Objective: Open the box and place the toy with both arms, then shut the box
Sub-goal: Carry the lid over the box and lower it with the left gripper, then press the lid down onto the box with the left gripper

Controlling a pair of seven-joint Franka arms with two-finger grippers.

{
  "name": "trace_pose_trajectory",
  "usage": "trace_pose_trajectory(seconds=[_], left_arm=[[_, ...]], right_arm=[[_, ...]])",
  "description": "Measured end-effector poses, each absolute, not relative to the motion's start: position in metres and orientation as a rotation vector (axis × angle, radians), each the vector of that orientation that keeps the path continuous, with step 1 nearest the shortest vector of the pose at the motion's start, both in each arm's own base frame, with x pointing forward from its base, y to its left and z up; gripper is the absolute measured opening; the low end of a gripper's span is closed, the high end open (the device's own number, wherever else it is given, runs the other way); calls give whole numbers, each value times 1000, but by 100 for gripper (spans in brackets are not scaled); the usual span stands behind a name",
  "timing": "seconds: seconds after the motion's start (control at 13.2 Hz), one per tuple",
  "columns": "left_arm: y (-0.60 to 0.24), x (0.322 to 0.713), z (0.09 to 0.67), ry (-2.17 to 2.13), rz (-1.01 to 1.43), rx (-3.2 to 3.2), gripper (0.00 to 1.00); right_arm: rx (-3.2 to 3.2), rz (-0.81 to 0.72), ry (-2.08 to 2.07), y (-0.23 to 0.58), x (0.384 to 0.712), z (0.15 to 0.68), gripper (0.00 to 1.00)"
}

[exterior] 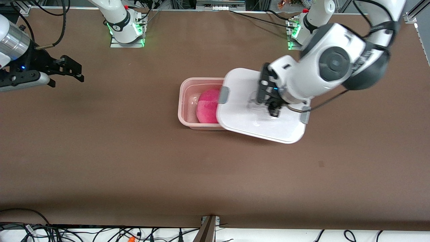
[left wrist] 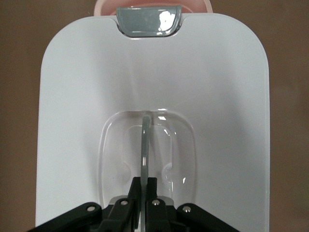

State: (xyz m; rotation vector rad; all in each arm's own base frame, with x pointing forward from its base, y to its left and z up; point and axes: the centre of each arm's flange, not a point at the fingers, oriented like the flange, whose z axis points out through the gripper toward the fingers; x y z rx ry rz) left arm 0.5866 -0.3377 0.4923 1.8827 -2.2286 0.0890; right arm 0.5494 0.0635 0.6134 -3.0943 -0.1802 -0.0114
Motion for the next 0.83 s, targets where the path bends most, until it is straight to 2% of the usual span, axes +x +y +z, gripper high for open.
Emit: trace_pose_trajectory(seconds=[0.23,0.53,0.83], left_arm=[[-424,547,466,-2189,183,1924,7],[-474,502,420,-2215,93,2081,7],[-490,493,385,-2211,65,2136,7]], right_arm=[[-3119,-25,-64,71,546,618,100],[-3179,-75,-64,65,547,630,100],[-3196,-87,-73,64,549,633,100]])
